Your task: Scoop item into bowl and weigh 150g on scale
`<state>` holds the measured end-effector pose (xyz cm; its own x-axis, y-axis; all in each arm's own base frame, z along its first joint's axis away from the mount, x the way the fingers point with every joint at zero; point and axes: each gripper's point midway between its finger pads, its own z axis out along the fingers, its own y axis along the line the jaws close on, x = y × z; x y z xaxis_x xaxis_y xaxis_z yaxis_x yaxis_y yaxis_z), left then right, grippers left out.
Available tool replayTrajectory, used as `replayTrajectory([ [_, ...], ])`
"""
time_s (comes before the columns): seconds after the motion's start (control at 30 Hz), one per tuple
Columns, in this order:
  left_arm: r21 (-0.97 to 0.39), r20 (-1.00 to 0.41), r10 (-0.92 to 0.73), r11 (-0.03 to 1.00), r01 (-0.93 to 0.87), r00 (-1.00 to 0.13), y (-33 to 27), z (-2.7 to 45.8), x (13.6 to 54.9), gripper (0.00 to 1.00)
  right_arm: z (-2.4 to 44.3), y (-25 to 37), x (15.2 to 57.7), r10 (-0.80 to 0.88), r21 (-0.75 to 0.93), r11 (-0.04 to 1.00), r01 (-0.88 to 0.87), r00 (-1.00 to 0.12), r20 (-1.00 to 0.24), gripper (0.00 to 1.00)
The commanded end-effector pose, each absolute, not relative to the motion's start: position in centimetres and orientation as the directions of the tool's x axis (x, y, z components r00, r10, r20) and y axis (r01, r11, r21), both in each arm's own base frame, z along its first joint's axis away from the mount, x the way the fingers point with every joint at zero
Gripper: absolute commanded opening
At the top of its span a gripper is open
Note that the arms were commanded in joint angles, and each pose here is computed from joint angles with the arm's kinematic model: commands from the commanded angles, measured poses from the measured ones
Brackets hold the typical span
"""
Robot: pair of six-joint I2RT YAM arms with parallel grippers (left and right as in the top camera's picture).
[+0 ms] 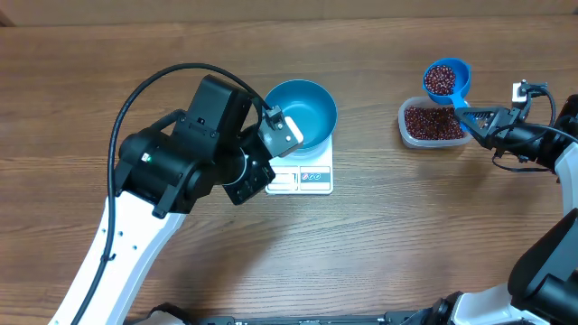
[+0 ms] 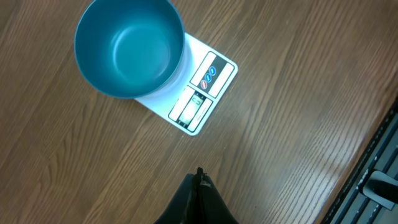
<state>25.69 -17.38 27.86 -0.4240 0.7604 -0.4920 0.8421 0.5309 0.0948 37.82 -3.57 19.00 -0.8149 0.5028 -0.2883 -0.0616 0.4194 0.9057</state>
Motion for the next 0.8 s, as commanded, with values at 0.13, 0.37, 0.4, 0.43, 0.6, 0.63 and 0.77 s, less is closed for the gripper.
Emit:
replayTrajectory([
  [0.13,0.116,-0.520,0.765,0.503,0.857,-0.379,-17.5,29.0,25.5,0.04,19.6,-3.7,38.1,0.496,0.904,0.415,-0.099,-0.809,-0.316,0.04],
  [0.37,0.159,-0.527,0.735,0.579,0.800,-0.427,-16.8,29.4,27.0,0.04,19.6,-3.7,38.1,0.496,0.904,0.415,-0.098,-0.809,-0.316,0.04],
  [0.4,0.163,-0.529,0.727,0.593,0.788,-0.438,-16.7,29.4,27.2,0.04,19.6,-3.7,38.1,0.496,0.904,0.415,-0.098,-0.809,-0.316,0.04],
  [0.43,0.166,-0.530,0.721,0.604,0.779,-0.446,-16.6,29.5,27.3,0.04,19.6,-3.7,38.1,0.496,0.904,0.415,-0.098,-0.809,-0.316,0.04],
  [0.6,0.164,-0.532,0.717,0.610,0.775,-0.452,-16.5,29.5,27.4,0.04,19.6,-3.7,38.1,0.496,0.904,0.415,-0.098,-0.809,-0.316,0.04],
  [0.63,0.163,-0.532,0.714,0.613,0.773,-0.455,-16.5,29.5,27.4,0.04,19.6,-3.7,38.1,0.496,0.904,0.415,-0.098,-0.809,-0.316,0.04],
  [0.77,0.161,-0.528,0.716,0.612,0.774,-0.457,-16.5,29.4,27.3,0.56,19.6,-3.7,38.1,0.496,0.904,0.416,-0.099,-0.809,-0.316,0.04],
])
